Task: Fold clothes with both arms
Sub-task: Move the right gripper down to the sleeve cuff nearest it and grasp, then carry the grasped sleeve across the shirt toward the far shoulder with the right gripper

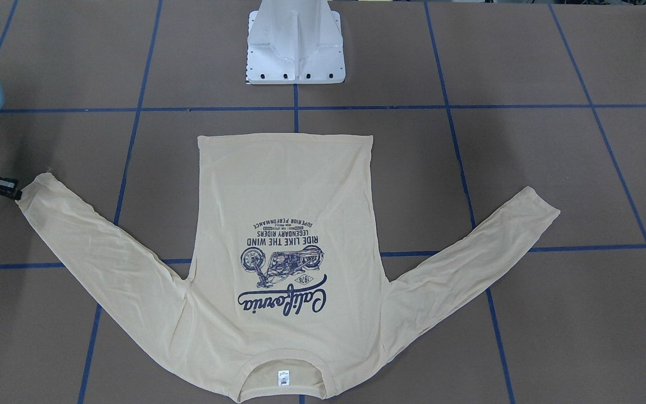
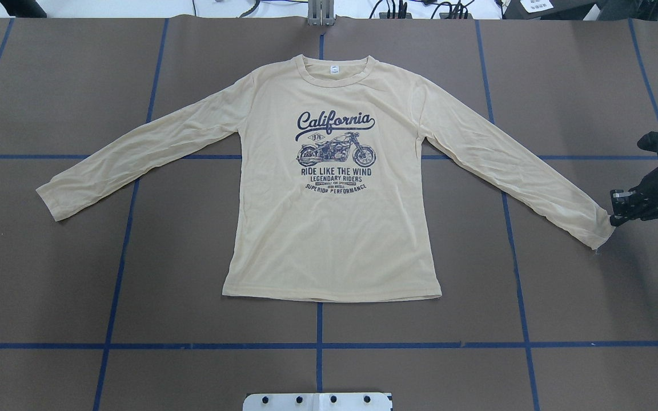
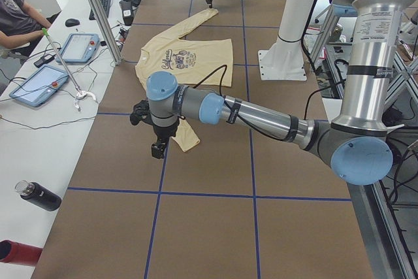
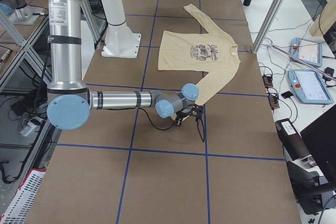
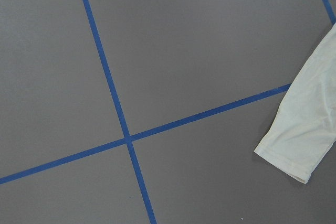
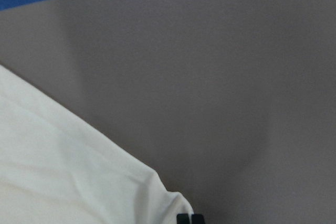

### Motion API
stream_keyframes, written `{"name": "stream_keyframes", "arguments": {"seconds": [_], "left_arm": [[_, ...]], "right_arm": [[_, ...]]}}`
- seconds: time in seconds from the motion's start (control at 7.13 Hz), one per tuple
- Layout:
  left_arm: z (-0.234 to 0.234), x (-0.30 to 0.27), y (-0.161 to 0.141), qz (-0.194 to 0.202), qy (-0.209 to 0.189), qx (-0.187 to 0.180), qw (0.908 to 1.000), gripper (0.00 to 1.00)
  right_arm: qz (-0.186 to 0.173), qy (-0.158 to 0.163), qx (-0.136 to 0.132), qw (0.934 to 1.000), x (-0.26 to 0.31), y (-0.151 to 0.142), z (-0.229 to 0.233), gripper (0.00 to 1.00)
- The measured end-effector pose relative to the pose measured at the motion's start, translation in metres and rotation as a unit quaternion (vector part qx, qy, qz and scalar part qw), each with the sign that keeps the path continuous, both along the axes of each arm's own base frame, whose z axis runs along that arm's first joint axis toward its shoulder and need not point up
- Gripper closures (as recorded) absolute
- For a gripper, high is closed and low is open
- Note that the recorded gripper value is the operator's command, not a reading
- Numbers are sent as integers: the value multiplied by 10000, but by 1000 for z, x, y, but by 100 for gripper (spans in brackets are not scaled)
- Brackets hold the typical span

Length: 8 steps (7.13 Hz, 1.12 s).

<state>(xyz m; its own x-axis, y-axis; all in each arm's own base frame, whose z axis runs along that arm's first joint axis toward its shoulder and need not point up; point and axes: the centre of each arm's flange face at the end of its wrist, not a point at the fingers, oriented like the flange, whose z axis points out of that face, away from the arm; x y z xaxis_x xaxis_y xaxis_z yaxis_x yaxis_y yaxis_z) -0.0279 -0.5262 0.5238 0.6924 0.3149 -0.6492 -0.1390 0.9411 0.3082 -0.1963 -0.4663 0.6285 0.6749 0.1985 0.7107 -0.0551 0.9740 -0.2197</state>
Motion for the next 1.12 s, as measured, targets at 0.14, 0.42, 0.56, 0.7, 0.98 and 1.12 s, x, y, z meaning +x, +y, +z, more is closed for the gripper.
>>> {"name": "stream_keyframes", "arguments": {"seconds": [0.14,0.42,0.56,0.7,0.98,1.12], "left_arm": [[0,0,0,0,0,-1,10000,0],[1,0,0,0,-1,-5,10000,0],[0,0,0,0,0,1,10000,0],[-1,0,0,-1,1,10,10000,0],[-2,0,0,-3,2,21,10000,0],[-3,1,0,-1,5,26,10000,0]], "right_arm": [[78,-168,101,9998,6,-4,-23,100],[486,-639,215,9965,-4,-34,-114,100],[681,-836,140,9941,-33,-61,-172,100],[879,-967,-22,9914,-76,-88,-244,100],[1494,-935,-140,9842,-182,-118,-370,100],[1775,-908,-67,9799,-233,-131,-423,100]]}}
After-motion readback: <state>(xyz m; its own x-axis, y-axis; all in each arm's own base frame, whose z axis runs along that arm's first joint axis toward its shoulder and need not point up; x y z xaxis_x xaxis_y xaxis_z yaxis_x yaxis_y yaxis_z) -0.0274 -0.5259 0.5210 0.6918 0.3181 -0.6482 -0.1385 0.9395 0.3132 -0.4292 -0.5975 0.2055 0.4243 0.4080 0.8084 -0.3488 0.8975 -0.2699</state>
